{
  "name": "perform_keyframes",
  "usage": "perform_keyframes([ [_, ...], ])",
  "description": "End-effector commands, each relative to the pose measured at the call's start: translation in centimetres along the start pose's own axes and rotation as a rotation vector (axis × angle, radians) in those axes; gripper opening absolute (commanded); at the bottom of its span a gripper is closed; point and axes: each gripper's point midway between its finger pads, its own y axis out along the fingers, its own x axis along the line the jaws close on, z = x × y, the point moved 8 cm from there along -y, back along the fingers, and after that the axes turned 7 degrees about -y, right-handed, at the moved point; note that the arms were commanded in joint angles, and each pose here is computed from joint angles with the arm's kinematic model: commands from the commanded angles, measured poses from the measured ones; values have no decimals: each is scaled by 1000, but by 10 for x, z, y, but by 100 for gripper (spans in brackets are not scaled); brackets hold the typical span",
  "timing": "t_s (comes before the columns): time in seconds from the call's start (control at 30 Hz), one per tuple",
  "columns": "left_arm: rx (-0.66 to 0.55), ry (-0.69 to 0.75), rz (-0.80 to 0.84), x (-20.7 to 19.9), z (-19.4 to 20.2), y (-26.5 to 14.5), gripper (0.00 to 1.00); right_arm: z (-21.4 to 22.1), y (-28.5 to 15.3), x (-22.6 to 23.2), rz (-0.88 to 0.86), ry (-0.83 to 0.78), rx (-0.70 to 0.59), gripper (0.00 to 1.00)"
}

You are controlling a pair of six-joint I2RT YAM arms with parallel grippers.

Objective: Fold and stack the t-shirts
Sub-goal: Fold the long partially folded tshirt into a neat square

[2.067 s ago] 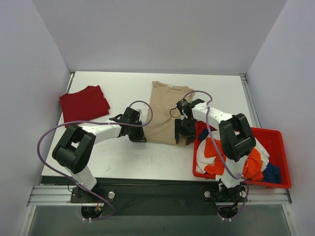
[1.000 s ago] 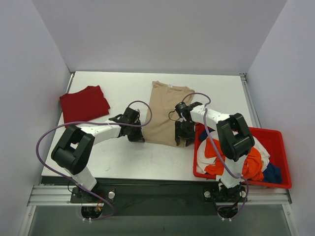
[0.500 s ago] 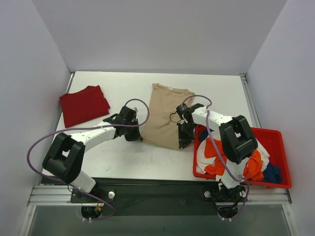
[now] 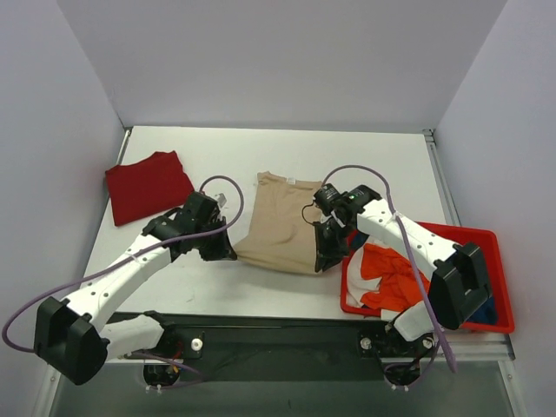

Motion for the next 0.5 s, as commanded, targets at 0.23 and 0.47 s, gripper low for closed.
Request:
perform_keyframes([
  [0.23, -3, -10, -2, -3, 12, -69, 0, 59, -39, 13, 63, 28, 105, 0],
  [0.47, -23, 17, 35, -23, -11, -58, 0, 37, -48, 10, 69, 37, 44, 0],
])
